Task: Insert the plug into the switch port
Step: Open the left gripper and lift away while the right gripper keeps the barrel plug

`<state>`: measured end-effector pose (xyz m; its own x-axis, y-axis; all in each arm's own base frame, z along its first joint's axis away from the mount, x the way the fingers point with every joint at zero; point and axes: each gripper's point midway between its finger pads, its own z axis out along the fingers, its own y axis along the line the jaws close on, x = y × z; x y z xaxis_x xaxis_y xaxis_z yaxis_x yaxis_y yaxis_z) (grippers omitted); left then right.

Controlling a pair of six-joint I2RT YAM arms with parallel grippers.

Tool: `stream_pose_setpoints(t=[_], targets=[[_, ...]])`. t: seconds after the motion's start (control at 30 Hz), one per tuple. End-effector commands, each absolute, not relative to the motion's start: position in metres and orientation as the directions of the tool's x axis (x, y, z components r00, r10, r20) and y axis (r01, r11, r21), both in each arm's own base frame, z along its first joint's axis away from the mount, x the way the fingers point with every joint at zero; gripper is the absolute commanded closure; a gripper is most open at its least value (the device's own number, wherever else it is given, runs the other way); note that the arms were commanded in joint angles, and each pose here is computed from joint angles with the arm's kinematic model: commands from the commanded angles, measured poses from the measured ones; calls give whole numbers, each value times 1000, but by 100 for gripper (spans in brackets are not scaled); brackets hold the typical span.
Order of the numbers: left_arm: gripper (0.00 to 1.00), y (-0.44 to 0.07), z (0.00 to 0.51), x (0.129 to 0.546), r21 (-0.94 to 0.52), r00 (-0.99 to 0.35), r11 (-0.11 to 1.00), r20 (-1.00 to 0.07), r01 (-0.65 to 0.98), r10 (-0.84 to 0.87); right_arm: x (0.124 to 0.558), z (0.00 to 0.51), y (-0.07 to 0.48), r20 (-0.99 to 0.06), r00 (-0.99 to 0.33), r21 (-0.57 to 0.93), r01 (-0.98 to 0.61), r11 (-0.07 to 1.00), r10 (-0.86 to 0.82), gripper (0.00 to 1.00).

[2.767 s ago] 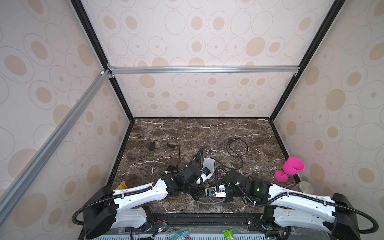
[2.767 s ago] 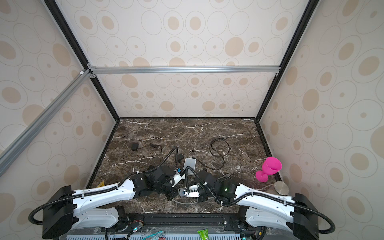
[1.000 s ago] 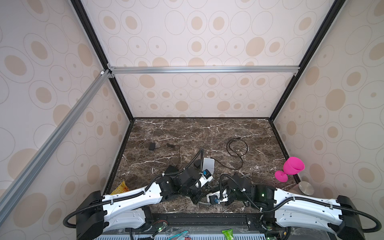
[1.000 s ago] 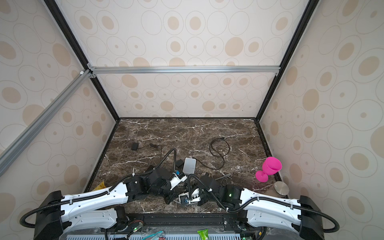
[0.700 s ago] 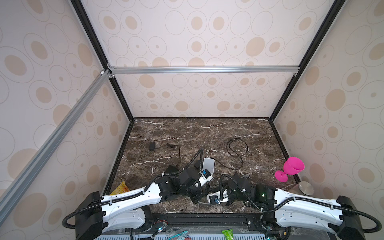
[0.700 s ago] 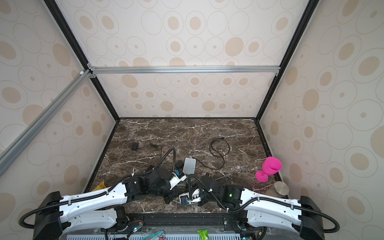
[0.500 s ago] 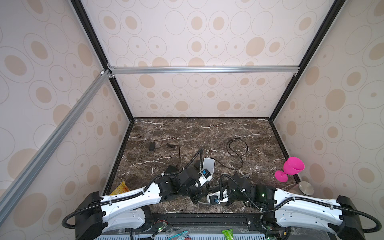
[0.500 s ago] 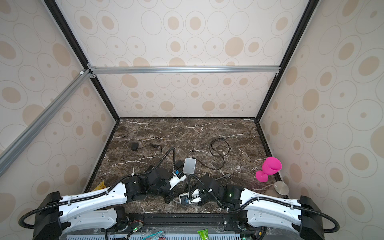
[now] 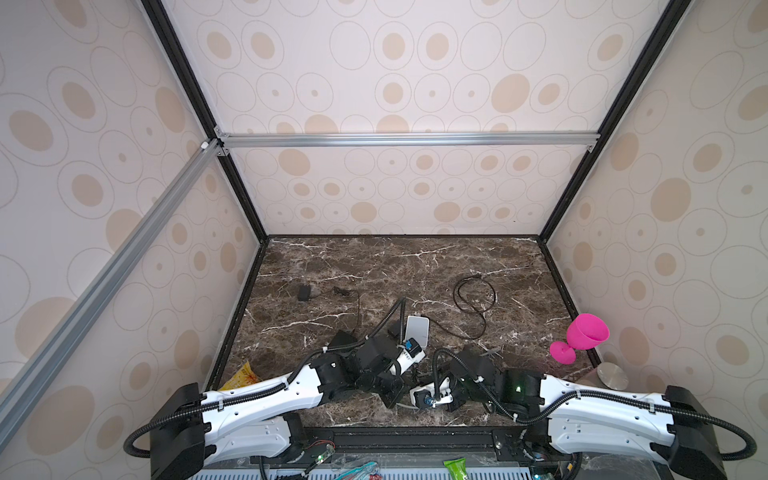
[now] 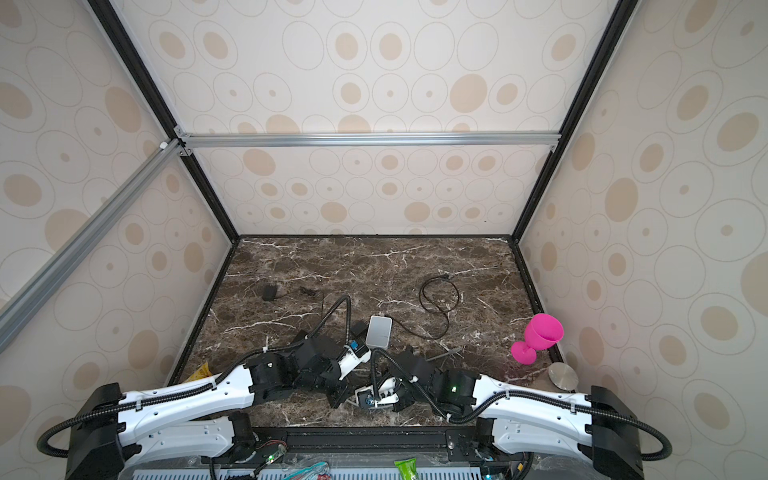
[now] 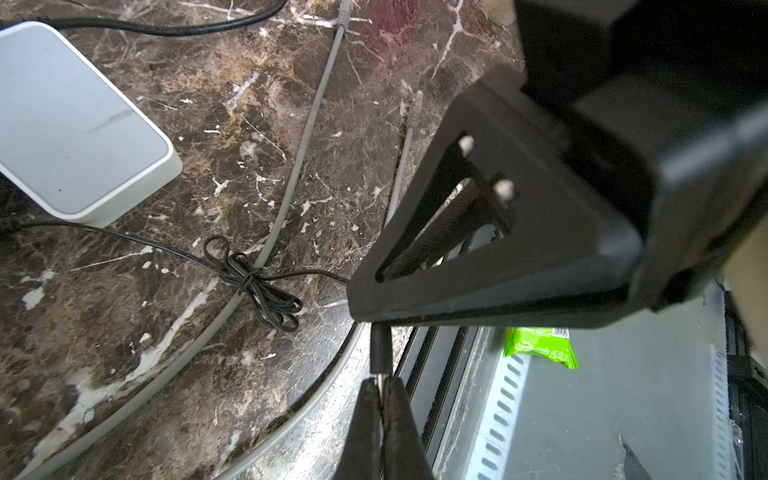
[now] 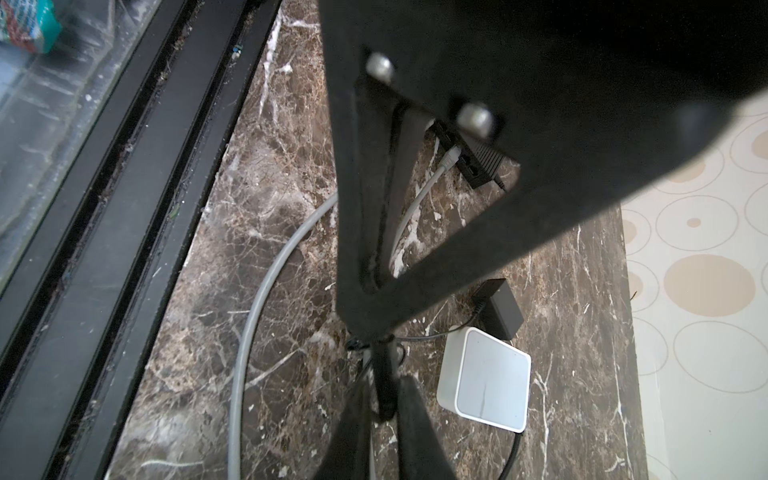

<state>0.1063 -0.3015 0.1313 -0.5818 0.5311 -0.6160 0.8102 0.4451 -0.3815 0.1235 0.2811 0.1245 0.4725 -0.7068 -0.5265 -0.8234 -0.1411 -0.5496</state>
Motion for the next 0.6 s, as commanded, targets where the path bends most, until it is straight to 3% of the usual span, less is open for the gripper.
stream_pose_setpoints(t=[0.0,0.33,0.43,0.47,0.53,0.57], targets=[[100,-305,146,107,-368,-550,417,-654,831,519,120,131,285,-539,486,-548,-823,-152,-688,86],[100,-302,145,111,-354,-554,439,-653,826,517,116,145,274,-589,469,-560,-824,-86,-658,90],[100,-302,147,113,-352,-559,450,-655,821,509,116,150,273,-612,465,-566,-822,-56,-640,99],[94,-302,149,115,-353,-561,452,-656,819,505,116,151,273,-617,462,-565,-824,-50,-637,100],[33,-299,158,123,-348,-577,486,-663,802,477,119,153,272,-627,442,-559,-829,-24,-642,100],[19,-297,166,129,-341,-582,509,-677,790,450,124,154,271,-631,417,-561,-828,14,-654,100]])
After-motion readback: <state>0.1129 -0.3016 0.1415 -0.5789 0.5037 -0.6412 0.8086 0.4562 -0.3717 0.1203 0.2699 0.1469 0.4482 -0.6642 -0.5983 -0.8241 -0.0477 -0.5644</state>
